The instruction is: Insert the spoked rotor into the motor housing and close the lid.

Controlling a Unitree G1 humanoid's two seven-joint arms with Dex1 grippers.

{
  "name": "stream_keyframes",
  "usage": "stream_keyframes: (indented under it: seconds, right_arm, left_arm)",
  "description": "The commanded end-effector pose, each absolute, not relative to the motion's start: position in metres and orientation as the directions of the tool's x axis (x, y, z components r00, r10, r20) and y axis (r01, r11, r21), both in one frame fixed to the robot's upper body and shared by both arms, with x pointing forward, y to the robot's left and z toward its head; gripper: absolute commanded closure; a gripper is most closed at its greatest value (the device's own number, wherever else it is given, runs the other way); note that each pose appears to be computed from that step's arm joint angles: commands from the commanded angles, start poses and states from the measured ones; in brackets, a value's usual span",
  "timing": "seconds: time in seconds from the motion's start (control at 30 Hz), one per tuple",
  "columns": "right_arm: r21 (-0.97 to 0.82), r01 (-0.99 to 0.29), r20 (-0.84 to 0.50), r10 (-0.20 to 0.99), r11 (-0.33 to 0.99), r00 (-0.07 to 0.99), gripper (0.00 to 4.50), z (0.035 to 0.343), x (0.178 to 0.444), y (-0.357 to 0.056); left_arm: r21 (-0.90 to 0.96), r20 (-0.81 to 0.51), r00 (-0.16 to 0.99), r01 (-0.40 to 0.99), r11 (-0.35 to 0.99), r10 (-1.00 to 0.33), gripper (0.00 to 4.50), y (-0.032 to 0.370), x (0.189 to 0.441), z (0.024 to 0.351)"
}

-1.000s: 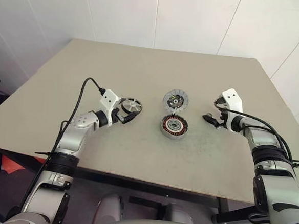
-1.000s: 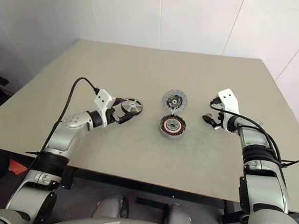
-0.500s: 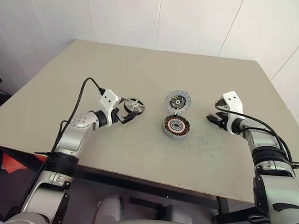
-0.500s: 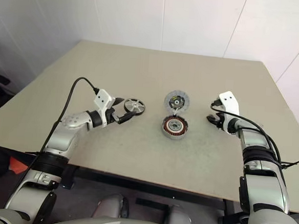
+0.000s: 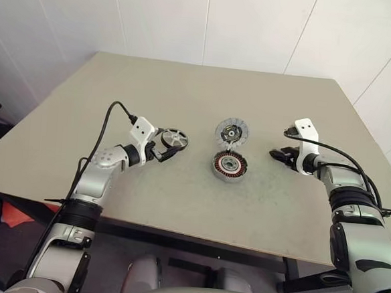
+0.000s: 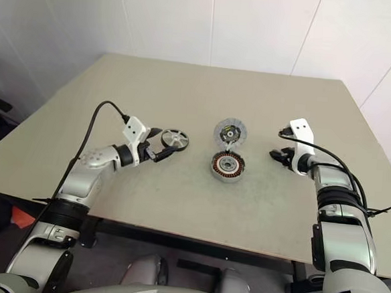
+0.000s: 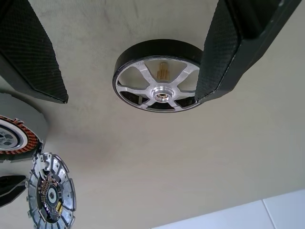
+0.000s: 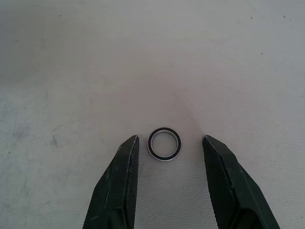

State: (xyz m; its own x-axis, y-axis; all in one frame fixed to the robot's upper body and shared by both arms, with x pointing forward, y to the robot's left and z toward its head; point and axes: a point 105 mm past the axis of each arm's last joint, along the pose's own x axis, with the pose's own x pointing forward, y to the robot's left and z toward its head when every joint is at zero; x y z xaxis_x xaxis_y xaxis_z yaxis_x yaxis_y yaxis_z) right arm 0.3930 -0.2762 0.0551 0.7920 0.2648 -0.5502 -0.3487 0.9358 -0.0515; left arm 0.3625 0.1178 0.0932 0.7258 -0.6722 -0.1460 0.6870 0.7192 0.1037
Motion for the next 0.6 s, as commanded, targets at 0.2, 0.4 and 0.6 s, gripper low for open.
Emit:
stream_keyframes:
  seconds: [0.2, 0.4, 0.6]
  right_arm:
    - [-0.032, -0.345, -0.589, 0.261, 0.938, 0.765, 3.85, 0.041, 0.386, -0.278]
    - [-0.051, -0.343, -0.581, 0.251, 0.938, 0.774, 3.85, 0.044, 0.387, -0.279]
    - [0.049, -0.388, -0.452, 0.367, 0.921, 0.813, 3.85, 0.078, 0.399, -0.264]
  left_arm:
    - [0.157, -0.109, 0.729, 0.683, 0.713, -0.675, 0.0, 0.119, 0.363, 0.109]
    - [0.157, -0.112, 0.729, 0.684, 0.713, -0.675, 0.0, 0.12, 0.363, 0.108]
    - [0.152, -0.104, 0.732, 0.681, 0.716, -0.674, 0.0, 0.119, 0.364, 0.109]
